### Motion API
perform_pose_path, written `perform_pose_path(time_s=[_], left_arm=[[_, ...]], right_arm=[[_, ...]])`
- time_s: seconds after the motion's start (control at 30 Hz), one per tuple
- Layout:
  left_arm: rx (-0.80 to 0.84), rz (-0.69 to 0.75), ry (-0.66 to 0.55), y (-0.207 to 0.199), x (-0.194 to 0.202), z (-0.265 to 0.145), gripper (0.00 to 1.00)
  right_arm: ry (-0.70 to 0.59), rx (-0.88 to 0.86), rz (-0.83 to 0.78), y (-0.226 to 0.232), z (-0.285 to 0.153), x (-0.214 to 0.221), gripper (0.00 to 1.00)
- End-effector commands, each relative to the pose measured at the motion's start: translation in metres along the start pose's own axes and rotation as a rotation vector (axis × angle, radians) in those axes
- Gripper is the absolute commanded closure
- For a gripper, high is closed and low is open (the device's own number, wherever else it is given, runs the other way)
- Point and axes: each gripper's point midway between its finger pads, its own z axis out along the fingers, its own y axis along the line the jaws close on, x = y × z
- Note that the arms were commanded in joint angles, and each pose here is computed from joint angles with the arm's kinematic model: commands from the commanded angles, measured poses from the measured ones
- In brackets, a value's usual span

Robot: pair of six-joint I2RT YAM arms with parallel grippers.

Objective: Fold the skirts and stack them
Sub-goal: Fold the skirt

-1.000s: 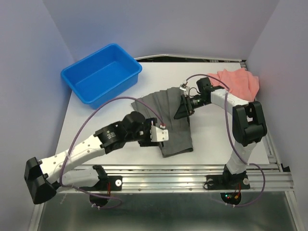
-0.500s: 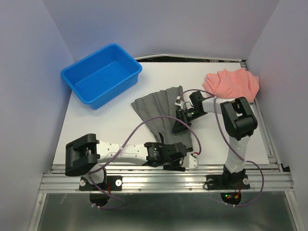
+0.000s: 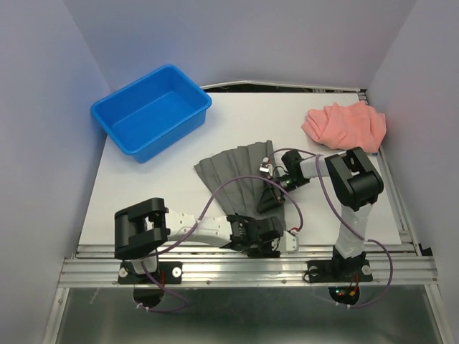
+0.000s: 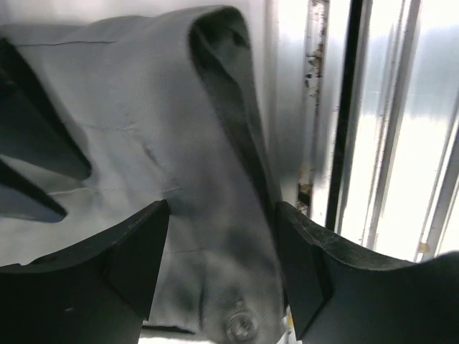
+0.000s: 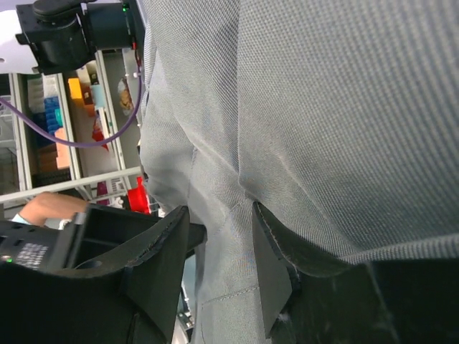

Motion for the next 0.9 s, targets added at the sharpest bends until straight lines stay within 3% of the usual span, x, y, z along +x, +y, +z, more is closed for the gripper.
perform_pose_path(time_s=[0.0,0.27,0.5,0.73,0.77,0.87], left_arm=[[0.059,0.006,-0.027,-0.029,-0.001,0.001,0.28],[-0.005,0.033,-0.050,-0.028,-0.015,-0.007,0.26],[-0.150,0.049,0.081,-0.016,0.014,0.017,0.31],[-0.219,0.075,0.097,-0.007,0.022,0.018,0.56],[-0.222,0.078,0.097,-0.006,0.021,0.016,0.66],[-0.199,0.070,0.074,-0.008,0.012,0.005,0.81]], right_arm=[[0.028,0.158,-0.032,-0.035,0.005,0.011,0.54],[0.035,0.195,-0.012,-0.044,0.005,0.011,0.54],[0.043,0.205,0.001,-0.046,0.005,0.011,0.55],[0.050,0.208,0.010,-0.048,0.005,0.012,0.56],[0.053,0.208,0.011,-0.049,0.005,0.012,0.56],[0.057,0.201,0.013,-0.047,0.005,0.012,0.57]])
